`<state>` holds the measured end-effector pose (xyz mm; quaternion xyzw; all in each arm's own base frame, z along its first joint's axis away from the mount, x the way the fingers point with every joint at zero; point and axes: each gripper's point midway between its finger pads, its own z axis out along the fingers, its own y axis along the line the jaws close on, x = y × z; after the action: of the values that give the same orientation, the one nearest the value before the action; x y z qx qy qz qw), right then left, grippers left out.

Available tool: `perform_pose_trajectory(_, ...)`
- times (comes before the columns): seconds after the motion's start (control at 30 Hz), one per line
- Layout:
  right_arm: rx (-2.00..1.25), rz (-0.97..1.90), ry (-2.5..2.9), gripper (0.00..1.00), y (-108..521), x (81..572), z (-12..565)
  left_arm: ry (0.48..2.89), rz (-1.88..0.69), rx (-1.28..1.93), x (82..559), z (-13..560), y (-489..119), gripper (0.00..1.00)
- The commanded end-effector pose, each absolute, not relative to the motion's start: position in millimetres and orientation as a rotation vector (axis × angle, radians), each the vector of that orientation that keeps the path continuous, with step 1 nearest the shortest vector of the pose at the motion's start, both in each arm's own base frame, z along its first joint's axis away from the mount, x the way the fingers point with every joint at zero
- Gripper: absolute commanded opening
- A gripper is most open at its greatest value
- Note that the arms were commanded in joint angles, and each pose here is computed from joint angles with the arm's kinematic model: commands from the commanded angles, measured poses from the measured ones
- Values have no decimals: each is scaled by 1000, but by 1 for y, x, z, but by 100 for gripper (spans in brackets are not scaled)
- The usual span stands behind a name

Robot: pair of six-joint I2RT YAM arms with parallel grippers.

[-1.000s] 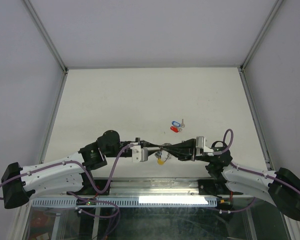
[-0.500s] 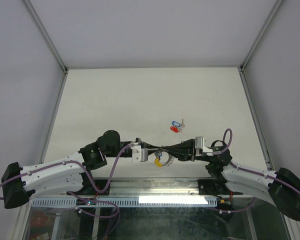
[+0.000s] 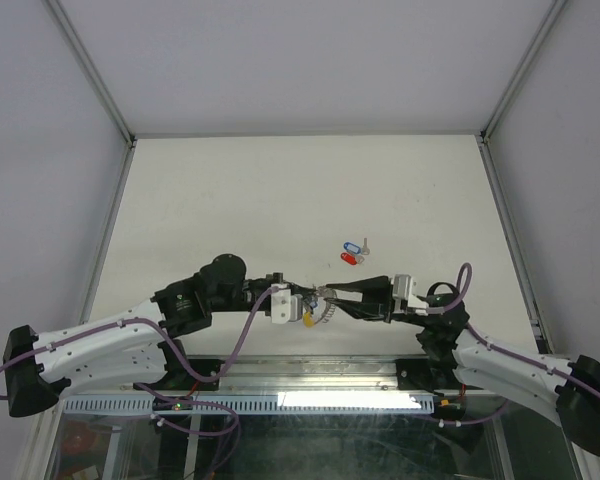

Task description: Put the keys on the keyring

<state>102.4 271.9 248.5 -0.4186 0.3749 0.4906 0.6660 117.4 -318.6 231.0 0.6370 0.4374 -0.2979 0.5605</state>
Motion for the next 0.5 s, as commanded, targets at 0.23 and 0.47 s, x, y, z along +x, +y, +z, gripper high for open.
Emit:
perform_pose_trajectory(0.23,-894,951,920,34,258,123,248,1099,-368,1747,149,233,-303,0)
perform_pose_trajectory(0.47,-866,928,954,34,256,131,241,1131,-256,1903,159,229,-297,0)
